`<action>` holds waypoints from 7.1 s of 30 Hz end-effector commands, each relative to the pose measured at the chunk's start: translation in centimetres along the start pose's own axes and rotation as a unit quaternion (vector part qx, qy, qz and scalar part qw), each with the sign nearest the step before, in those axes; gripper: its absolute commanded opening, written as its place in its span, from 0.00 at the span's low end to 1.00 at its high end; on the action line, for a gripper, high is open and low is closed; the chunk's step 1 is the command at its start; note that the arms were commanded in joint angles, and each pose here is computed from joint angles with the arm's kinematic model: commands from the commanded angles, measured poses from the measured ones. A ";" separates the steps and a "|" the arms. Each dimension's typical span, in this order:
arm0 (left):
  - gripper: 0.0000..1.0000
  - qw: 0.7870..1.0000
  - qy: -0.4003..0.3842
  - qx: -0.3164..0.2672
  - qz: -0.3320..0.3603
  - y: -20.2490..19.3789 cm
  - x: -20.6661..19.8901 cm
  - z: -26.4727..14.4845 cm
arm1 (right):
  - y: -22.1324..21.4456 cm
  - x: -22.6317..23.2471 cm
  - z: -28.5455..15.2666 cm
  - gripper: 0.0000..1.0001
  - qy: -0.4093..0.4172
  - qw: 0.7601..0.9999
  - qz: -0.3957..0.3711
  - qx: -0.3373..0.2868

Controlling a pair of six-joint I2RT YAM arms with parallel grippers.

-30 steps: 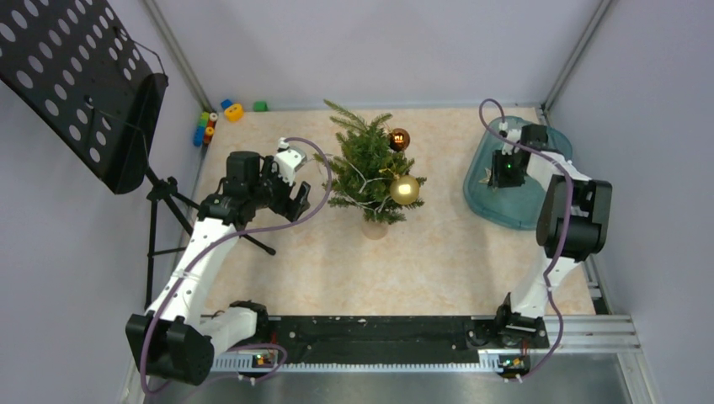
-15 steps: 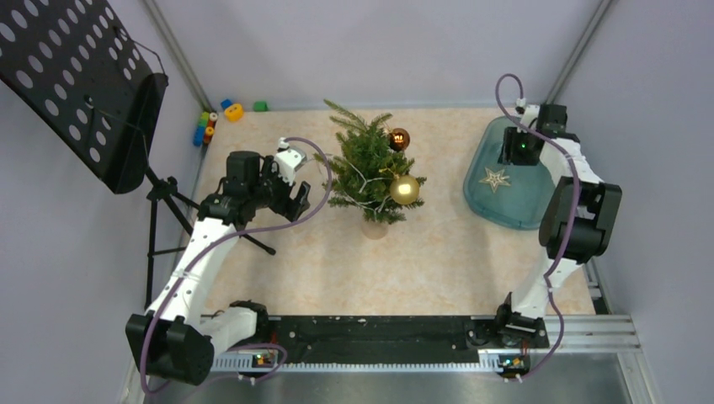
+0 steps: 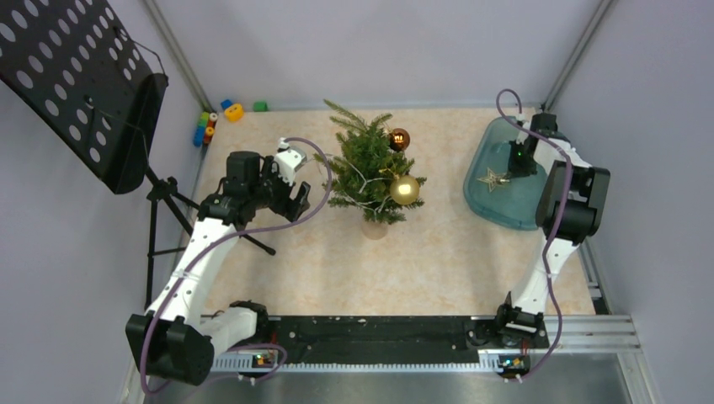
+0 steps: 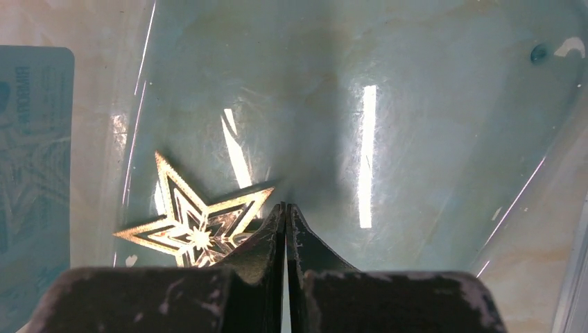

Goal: Decorate the small christmas tree

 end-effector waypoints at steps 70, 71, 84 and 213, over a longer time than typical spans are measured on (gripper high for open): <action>0.84 0.998 0.010 -0.045 0.052 2.5 -0.7 -1.6 | -0.5 0.5 -5.8 0.44 0.019 0.974 -0.225 0.022; 0.84 0.998 0.010 -0.044 0.052 2.5 -0.6 -1.6 | 0.1 0.3 -5.9 0.44 0.010 0.971 -0.237 0.019; 0.84 0.998 0.011 -0.039 0.053 2.2 -0.6 -1.4 | -0.3 -0.8 -4.4 0.44 0.018 0.939 -0.337 0.061; 0.84 0.999 0.020 0.002 -0.024 0.9 2.6 -2.2 | -1.1 5.0 0.0 0.76 -0.037 0.996 0.059 0.051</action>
Point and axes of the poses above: each gripper's point midway between its finger pads, its own z axis out along the fingers, its own x axis along the line the jaws close on, y = z × x, the point moved 6 cm from there along -z, back along the fingers, and after that the axes turned 7 degrees about z, right-handed, at the moved point
